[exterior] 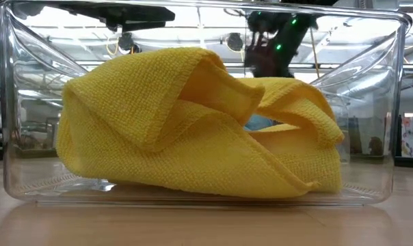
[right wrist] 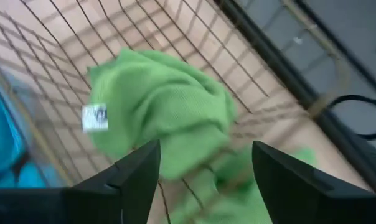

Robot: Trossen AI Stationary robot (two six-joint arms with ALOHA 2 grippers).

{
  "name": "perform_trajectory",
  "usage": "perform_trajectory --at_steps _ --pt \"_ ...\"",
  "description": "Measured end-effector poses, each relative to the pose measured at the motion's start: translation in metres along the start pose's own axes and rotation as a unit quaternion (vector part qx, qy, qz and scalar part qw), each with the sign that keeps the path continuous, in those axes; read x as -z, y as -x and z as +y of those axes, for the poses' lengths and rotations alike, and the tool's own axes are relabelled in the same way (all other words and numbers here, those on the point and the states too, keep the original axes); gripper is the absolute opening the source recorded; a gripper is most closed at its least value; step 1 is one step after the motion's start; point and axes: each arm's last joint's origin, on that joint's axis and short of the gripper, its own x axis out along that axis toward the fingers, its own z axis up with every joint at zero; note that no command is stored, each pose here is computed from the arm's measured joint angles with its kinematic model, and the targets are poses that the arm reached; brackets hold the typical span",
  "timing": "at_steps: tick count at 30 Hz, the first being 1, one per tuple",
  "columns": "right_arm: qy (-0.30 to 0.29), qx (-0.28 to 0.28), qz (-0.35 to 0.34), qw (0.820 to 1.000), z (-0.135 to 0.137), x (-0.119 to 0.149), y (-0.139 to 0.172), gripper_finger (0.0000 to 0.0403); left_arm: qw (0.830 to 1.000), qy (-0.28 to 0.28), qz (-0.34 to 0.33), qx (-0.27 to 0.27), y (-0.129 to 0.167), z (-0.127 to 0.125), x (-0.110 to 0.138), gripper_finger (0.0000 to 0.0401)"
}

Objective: Sort microfiber towel by color & place in baskets
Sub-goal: Put the green towel into the wire basket

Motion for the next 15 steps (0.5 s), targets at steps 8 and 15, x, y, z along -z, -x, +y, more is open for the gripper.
perform_trajectory --at_steps 8,15 --pt "0.072 0.043 0.032 0.996 0.027 0.043 0.024 0.0228 1.000 -0.005 0.006 0.001 0.000 0.000 0.002 0.0308" --pt "0.105 0.041 0.026 0.993 0.040 0.113 -0.006 0.0215 1.000 -0.006 0.007 0.001 0.000 0.000 0.002 0.0308"
